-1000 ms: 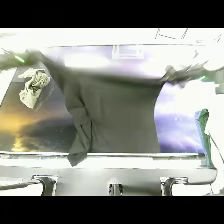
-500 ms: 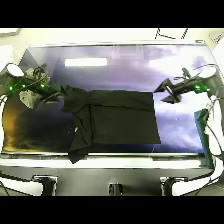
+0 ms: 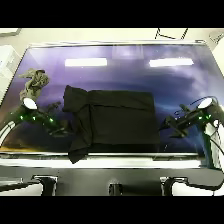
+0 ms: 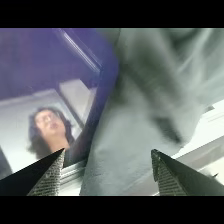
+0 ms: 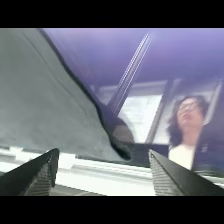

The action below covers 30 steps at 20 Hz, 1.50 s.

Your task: Fold the clothes and pants, and hang the long-sleeved shirts on hangers.

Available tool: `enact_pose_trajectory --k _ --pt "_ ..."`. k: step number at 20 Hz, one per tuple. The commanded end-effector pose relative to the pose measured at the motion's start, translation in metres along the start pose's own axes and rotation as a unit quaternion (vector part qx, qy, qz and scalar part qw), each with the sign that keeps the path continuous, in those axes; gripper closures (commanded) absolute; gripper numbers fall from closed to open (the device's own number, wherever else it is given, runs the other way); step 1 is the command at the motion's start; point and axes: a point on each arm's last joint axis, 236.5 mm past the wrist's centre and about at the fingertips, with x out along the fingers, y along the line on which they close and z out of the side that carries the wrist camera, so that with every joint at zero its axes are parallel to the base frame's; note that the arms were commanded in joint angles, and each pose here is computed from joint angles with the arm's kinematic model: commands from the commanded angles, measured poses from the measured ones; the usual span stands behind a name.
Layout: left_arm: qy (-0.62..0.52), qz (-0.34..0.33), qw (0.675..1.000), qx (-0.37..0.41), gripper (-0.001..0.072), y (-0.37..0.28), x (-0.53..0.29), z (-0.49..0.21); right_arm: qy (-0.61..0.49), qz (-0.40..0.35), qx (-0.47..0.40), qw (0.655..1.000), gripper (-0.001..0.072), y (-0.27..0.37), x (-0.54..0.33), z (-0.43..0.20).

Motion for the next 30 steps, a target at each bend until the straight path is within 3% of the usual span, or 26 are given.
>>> enact_pose_trajectory --k 1,4,6,8,11,12,14,17,19,20,22,25,26,28,30 --pt "0.008 -0.039 0.999 -0.007 0.0138 -0.005 0.04 -0.027 0.008 0.041 0.001 0.999 0.0079 0.007 0.022 -0.014" --pt "0.01 -0.03 1.0 0.0 0.0149 -0.006 0.054 -0.031 -0.015 0.056 0.005 0.998 0.0079 0.017 0.023 -0.003" --pt "0.009 -0.022 1.0 0.007 0.0267 -0.01 0.06 -0.03 -0.017 0.048 -0.005 0.999 0.0079 0.024 0.03 -0.002" --pt "0.009 -0.018 1.0 0.013 0.0674 -0.014 0.063 -0.03 -0.002 0.032 -0.022 0.999 0.0077 0.032 0.046 -0.007" --pt "0.0 -0.022 1.0 0.019 0.0679 -0.019 0.058 -0.029 0.03 0.013 -0.019 0.999 0.0088 0.04 0.07 -0.018" --pt "-0.007 -0.021 0.999 0.025 0.0679 -0.021 0.054 -0.028 0.035 0.011 -0.026 0.999 0.0186 0.044 0.074 -0.021" --pt "-0.032 -0.021 0.998 0.042 0.068 -0.031 0.04 -0.021 0.031 0.014 -0.036 0.999 0.0669 0.053 0.073 -0.019" --pt "-0.131 -0.021 0.986 0.1 0.0681 -0.065 -0.022 0.011 -0.041 0.035 -0.105 0.993 0.068 0.089 0.026 0.003" --pt "-0.249 -0.017 0.955 0.161 0.068 -0.108 -0.108 0.035 -0.167 0.046 -0.175 0.969 0.068 0.138 -0.055 0.029" --pt "-0.322 -0.012 0.926 0.198 0.068 -0.137 -0.167 0.038 -0.248 0.052 -0.213 0.943 0.0679 0.169 -0.111 0.036" --pt "-0.47 0.002 0.841 0.266 0.068 -0.2 -0.294 0.015 -0.444 0.071 -0.289 0.845 0.0678 0.238 -0.257 0.016" --pt "-0.69 0.004 0.648 0.323 0.068 -0.29 -0.472 -0.093 -0.667 0.097 -0.345 0.653 0.0678 0.292 -0.44 -0.097" --pt "-0.737 -0.003 0.589 0.332 0.0679 -0.31 -0.506 -0.135 -0.705 0.107 -0.354 0.605 0.0678 0.297 -0.472 -0.139" --pt "-0.796 -0.021 0.496 0.347 0.068 -0.336 -0.544 -0.207 -0.753 0.129 -0.362 0.535 0.0677 0.297 -0.509 -0.209" --pt "-0.834 -0.036 0.429 0.346 0.0679 -0.345 -0.567 -0.25 -0.785 0.146 -0.361 0.483 0.0677 0.294 -0.531 -0.252"
